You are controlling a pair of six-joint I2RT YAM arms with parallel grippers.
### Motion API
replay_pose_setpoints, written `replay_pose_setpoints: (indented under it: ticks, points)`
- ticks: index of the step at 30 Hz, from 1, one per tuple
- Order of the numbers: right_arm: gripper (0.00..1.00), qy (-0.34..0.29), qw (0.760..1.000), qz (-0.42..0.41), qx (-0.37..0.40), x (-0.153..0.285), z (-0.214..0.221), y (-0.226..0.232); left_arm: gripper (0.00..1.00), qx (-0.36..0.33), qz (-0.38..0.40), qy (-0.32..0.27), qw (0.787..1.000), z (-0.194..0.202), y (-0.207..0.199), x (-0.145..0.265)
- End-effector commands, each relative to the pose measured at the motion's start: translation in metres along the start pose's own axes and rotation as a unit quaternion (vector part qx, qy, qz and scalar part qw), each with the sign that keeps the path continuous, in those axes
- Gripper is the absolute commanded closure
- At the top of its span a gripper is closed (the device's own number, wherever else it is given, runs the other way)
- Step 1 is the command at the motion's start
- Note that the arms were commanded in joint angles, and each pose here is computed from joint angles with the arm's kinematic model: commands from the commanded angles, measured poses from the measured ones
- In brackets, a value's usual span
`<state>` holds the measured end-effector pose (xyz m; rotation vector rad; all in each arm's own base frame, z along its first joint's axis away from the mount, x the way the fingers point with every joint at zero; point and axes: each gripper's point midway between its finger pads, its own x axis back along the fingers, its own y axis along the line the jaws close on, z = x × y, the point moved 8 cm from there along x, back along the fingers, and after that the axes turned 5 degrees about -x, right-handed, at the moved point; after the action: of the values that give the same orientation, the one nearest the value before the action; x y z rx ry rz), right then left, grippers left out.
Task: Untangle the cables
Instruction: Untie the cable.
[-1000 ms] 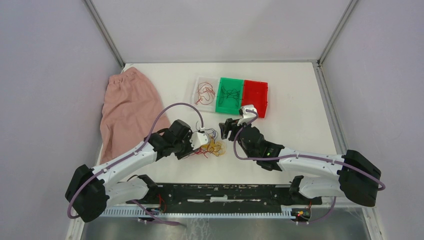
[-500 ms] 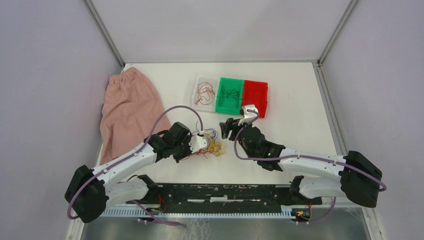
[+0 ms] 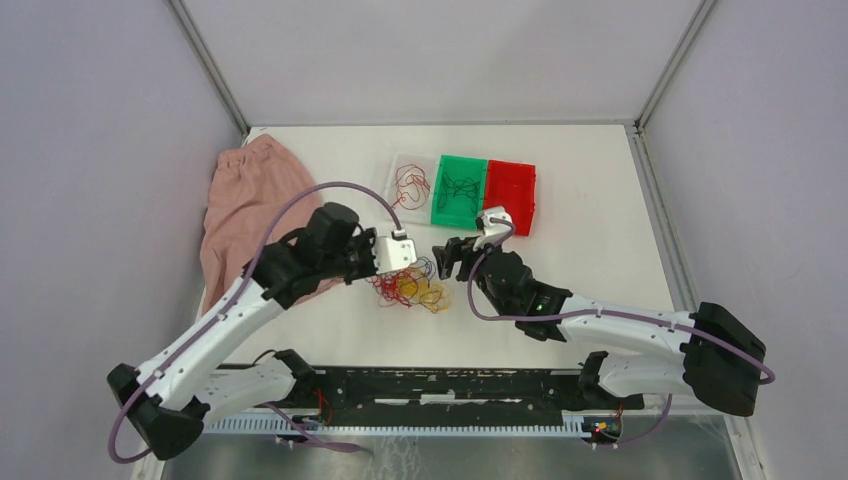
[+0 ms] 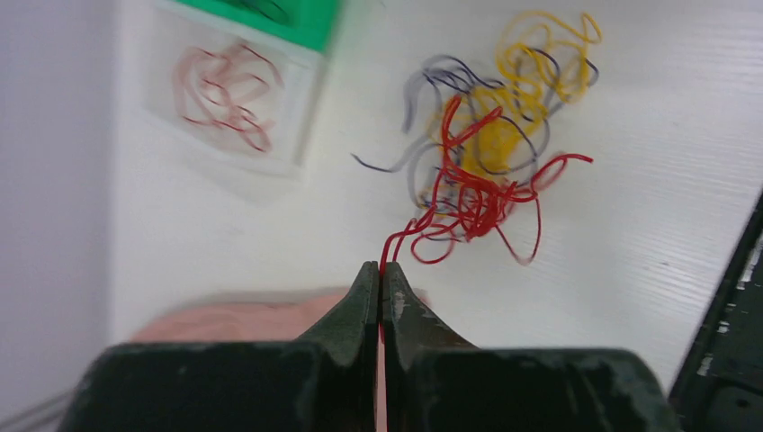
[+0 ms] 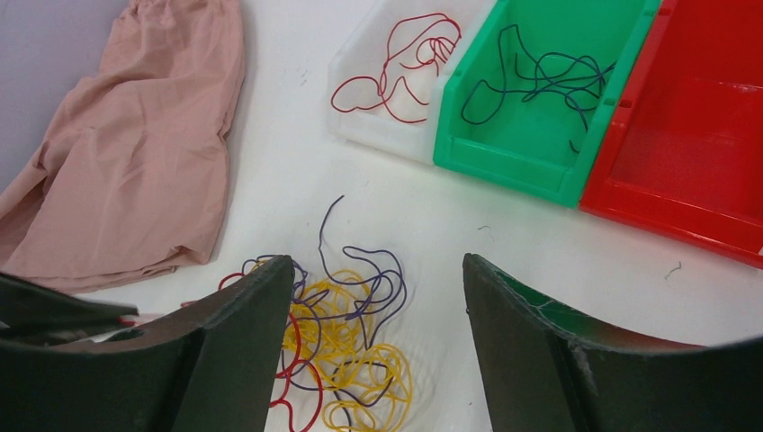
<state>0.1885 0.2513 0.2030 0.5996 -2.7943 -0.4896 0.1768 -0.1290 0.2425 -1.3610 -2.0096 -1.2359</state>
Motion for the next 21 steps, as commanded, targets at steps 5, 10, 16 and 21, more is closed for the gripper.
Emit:
replay_pose_setpoints:
  ticks: [5,10,16,21]
  points:
    - [0.17,-0.050,0.982,-0.179,-0.016,0.007,-0.065,0.060,0.97,-0.216,-0.133,-0.108,0.961,-0.047,0.046,0.079]
    - [0.15,-0.050,0.962,-0.268,-0.013,0.021,-0.089,0.085,0.97,-0.268,-0.232,-0.154,0.922,-0.067,0.065,0.102]
    - [0.15,-0.049,0.948,-0.313,-0.010,0.030,-0.104,0.097,0.97,-0.336,-0.310,-0.210,0.864,-0.087,0.074,0.128]
    - [0.15,-0.044,0.941,-0.334,-0.006,0.032,-0.107,0.103,0.97,-0.353,-0.373,-0.246,0.822,-0.102,0.082,0.151]
